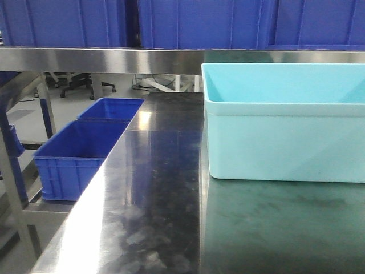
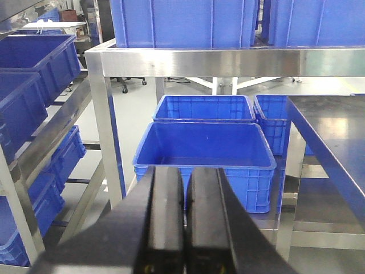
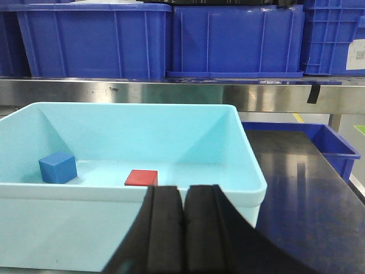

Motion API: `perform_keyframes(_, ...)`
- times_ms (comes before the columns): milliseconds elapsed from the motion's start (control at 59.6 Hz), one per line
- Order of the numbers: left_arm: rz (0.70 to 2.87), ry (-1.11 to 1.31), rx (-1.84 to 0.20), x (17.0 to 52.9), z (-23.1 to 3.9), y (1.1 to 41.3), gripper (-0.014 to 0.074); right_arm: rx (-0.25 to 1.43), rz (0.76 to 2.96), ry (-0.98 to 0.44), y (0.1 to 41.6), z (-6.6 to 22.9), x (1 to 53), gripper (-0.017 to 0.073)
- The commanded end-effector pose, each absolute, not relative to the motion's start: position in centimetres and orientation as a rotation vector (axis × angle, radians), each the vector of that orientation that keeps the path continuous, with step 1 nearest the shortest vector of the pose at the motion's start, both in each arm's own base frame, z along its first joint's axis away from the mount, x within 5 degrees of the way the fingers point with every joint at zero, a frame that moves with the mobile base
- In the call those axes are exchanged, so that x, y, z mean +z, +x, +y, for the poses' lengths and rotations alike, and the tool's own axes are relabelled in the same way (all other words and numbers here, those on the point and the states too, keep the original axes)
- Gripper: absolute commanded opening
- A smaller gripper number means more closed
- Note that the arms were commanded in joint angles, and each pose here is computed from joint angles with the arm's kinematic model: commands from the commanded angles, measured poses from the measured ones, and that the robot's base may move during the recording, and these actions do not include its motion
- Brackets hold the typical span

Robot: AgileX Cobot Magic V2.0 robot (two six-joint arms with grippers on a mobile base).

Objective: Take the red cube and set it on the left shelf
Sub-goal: 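Reach the right gripper down into the light-blue bin toward the red cube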

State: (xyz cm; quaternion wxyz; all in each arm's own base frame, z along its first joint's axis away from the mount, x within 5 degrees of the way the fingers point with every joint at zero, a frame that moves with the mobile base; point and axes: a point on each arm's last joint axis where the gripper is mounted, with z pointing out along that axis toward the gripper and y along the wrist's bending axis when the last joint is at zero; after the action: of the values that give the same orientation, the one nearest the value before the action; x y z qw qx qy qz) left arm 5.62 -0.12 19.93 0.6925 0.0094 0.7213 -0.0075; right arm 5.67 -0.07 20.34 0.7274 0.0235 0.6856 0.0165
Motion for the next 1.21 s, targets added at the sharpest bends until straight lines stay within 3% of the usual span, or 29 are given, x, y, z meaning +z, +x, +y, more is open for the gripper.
perform_keyframes(0,1.534,0.018,-0.020,19.97,-0.14,5.61,0.0101,0.031,1.388,0.045,5.30,-0.07,21.75,0.0048)
perform_keyframes(1191,1.534,0.018,-0.020,19.97,-0.14,5.61,0.0101,0.033,1.320,0.042,5.17,-0.06,22.36,0.0048)
